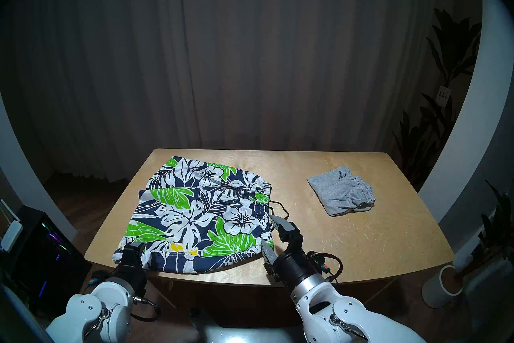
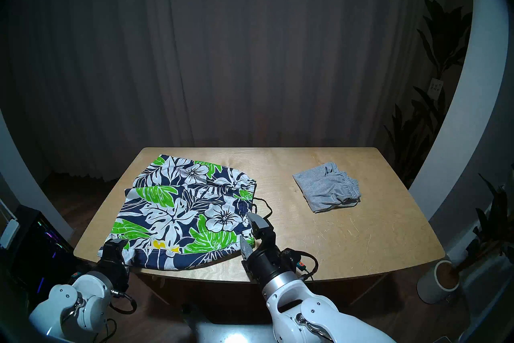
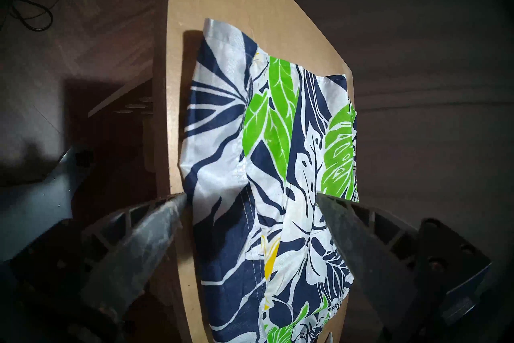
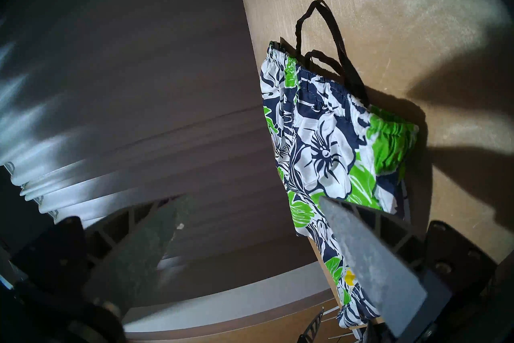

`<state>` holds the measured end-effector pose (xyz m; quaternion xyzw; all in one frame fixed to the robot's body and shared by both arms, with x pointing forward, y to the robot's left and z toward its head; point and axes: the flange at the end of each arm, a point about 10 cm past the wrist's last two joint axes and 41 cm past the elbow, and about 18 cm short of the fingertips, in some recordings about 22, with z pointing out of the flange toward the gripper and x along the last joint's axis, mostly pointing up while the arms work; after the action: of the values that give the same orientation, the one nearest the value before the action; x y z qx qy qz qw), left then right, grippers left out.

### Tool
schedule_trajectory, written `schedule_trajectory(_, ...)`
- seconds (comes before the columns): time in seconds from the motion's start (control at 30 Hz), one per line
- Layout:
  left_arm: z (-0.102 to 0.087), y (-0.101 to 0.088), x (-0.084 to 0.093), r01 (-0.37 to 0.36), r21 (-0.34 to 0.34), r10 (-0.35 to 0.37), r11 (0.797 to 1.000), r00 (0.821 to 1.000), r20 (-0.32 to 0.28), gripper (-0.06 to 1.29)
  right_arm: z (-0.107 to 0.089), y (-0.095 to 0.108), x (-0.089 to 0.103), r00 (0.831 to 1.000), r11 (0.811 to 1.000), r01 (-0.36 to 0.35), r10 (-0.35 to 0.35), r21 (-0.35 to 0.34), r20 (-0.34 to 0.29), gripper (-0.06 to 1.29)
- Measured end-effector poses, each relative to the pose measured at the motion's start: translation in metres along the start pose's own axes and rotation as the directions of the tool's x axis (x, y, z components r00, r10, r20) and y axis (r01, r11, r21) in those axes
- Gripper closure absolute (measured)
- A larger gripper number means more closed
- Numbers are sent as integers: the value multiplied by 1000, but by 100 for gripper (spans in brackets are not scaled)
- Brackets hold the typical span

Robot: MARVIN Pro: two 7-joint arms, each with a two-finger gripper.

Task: Fold pants twice and stack them

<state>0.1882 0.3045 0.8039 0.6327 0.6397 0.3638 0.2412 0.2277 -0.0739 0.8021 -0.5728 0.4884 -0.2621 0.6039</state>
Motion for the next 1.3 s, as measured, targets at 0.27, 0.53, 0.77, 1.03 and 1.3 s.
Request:
schedule_trajectory(0.27,3,4,-2,5,22,-5,1000,1000,-28,2,4,2,-1,1000,1000,-11,11,-17,-7,2)
schedule_trajectory(0.53,10,7,0,6,53,-3,999,999,-52,2,5,1,-1,1000,1000,-9,8,-22,-14,2)
schedule_trajectory(0.77,16,11,1,13,90,-7,996,998,-68,4,7,2,-1,1000,1000,-7,7,-28,-16,2)
schedule_trajectory(1.03,20,13,11,23,104,-12,994,995,-100,4,8,3,-2,1000,999,-7,7,-41,-8,2)
schedule_trajectory(1.3,23,11,15,38,114,-26,993,994,-107,4,11,7,-5,1000,998,-11,11,-58,5,2)
